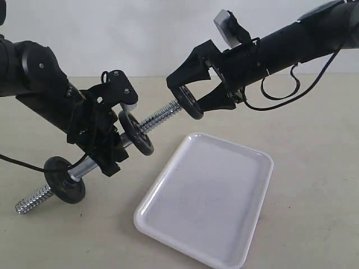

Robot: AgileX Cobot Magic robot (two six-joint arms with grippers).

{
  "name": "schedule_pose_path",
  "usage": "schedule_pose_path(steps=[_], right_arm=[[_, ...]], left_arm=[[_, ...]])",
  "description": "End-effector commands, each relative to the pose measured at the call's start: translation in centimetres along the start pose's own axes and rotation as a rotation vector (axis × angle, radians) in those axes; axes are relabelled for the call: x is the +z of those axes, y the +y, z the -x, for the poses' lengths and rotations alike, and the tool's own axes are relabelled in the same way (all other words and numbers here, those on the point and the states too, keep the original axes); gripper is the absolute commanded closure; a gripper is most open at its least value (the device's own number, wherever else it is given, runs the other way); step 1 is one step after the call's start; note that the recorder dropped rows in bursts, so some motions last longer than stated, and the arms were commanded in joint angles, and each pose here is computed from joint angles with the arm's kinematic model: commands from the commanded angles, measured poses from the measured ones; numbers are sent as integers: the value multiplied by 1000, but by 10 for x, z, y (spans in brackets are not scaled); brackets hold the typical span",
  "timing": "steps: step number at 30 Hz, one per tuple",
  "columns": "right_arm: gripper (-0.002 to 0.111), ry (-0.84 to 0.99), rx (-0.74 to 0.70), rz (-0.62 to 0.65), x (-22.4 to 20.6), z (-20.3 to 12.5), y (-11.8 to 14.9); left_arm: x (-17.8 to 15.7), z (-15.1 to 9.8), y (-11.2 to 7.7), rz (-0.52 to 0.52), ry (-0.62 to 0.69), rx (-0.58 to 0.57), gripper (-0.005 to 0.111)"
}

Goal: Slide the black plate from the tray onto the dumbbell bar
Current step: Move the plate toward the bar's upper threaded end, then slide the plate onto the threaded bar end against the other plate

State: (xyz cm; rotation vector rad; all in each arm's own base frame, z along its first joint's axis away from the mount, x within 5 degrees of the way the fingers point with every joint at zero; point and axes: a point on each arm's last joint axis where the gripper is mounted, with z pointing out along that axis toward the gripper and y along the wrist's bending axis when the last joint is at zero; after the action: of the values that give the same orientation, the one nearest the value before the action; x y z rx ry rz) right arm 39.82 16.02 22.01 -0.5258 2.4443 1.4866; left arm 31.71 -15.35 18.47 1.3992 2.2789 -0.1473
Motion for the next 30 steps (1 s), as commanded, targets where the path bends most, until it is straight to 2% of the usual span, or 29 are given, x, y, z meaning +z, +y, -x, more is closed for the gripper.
schedule_pose_path(steps=[1, 16, 30], right_arm=[[108, -43, -22, 64, -6, 7, 14], [108, -42, -2, 64, -6, 7, 14], [108, -13, 3, 98, 12, 4, 28]], left_arm=[[-33, 24, 11, 140, -169, -20, 102], [-35, 25, 11, 138, -189, -50, 102], [-37, 29, 14, 165, -229, -80, 102]])
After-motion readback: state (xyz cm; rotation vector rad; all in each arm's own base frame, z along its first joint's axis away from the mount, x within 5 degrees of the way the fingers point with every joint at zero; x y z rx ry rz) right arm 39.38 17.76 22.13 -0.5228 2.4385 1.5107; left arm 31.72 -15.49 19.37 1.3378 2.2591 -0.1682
